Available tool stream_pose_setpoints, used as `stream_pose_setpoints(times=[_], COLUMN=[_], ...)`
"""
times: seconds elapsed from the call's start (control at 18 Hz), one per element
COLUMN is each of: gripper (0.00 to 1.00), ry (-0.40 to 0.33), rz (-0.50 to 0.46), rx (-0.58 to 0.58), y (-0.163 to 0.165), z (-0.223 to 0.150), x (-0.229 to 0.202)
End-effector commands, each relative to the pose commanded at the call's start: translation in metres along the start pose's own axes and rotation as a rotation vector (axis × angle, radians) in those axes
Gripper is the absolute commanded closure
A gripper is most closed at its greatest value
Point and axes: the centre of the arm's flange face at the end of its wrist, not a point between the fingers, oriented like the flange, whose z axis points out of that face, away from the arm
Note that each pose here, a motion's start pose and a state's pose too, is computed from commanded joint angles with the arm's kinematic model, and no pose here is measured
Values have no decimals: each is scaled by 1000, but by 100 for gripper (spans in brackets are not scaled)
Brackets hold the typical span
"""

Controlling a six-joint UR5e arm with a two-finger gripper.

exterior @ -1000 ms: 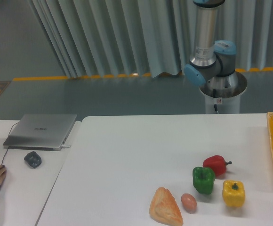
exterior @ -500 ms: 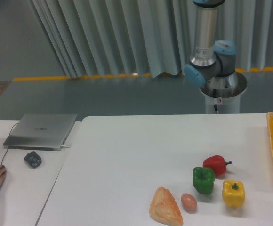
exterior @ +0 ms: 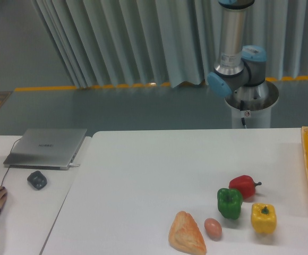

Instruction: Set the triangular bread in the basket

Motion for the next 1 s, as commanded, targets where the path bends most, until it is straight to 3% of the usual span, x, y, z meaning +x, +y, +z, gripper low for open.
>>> stream_pose_setpoints(times=[0.33, 0.5, 0.67, 0.89, 1.0], gripper=[0, 0, 0, 0, 0], ry=[-17, -34, -40, -36, -73], rz=[-85, -200, -210, -426, -483], rx=[19, 27, 33, 50, 60], y=[-36, -71, -103, -174, -193], z=[-2, -8, -12, -5, 1], x=[-8, -22, -26, -31, -37])
